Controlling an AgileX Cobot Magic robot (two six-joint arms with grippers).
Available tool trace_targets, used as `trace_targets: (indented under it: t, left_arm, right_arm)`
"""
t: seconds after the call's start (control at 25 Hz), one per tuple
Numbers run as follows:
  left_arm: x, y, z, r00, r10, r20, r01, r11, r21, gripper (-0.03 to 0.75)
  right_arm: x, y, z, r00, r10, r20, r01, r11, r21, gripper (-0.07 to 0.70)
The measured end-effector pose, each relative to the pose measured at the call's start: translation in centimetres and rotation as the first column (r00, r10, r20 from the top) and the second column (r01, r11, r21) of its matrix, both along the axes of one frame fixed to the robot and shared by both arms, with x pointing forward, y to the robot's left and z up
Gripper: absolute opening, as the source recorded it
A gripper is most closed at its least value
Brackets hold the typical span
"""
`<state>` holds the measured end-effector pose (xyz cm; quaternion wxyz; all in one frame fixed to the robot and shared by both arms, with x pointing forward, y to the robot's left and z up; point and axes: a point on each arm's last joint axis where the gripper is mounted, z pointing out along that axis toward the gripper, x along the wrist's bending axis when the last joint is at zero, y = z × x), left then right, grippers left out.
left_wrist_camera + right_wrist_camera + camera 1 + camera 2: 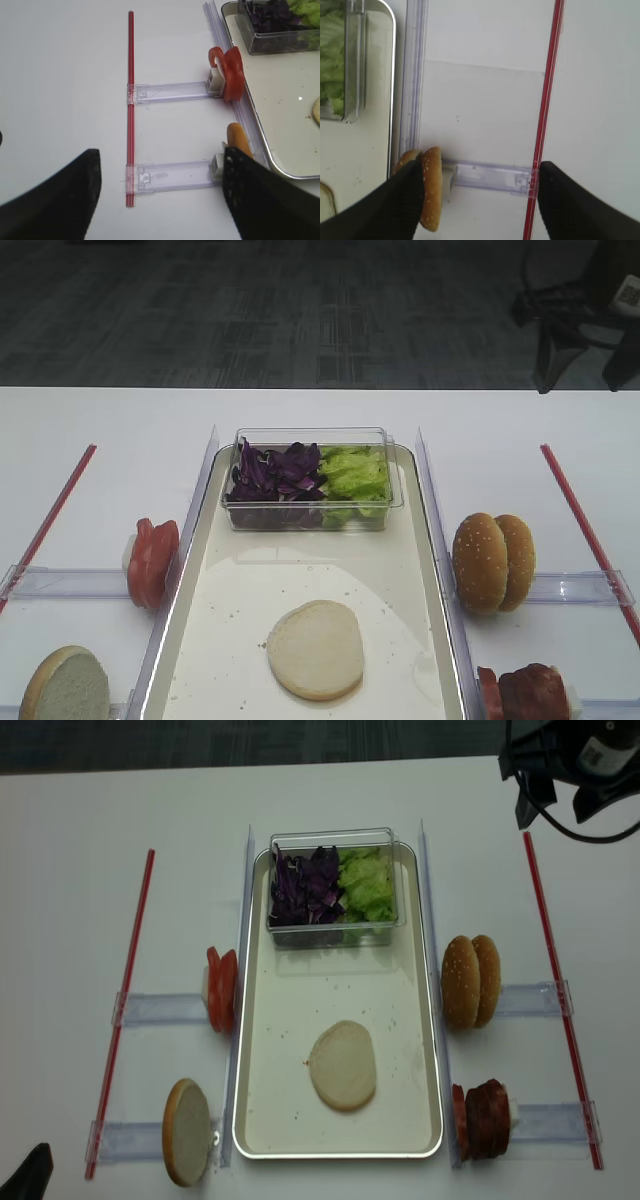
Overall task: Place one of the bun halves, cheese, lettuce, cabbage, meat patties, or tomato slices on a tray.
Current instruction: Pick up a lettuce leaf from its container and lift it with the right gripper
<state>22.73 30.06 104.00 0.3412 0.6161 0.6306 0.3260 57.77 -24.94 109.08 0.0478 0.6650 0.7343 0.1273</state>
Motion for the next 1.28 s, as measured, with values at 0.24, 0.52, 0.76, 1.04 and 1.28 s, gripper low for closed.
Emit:
trace_targets:
  t: [0.24,0.52,0.76,1.04,1.28]
  left_arm:
    - [0.0,0.0,0.0,1.000,0.000,0.000,0.000,1.000,0.000,0.472]
    - [0.0,0.0,0.0,1.000,0.000,0.000,0.000,1.000,0.001,0.472]
    - [0.0,0.0,0.0,1.000,0.000,0.000,0.000,1.000,0.001,0.472]
    - [0.0,0.0,0.0,1.000,0.000,0.000,0.000,1.000,0.001,0.472]
    - [0.0,0.0,0.0,1.000,0.000,0.000,0.000,1.000,0.001,0.472]
  right_arm:
    - [3.4,0.4,-0.9,1.000,0.000,0.007,0.000,1.000,-0.001,0.509]
    - [6.6,0.1,-3.0,1.000,-0.014,-0.019,0.014,1.000,0.027,0.509]
    - [7.9,-3.4,-4.1,0.996,-0.082,-0.031,0.084,0.995,0.054,0.509]
    - [8.1,-4.5,-4.2,0.994,-0.104,-0.035,0.106,0.992,0.070,0.508]
    - [7.9,-1.8,-4.2,0.999,-0.038,-0.034,0.040,0.996,0.074,0.508]
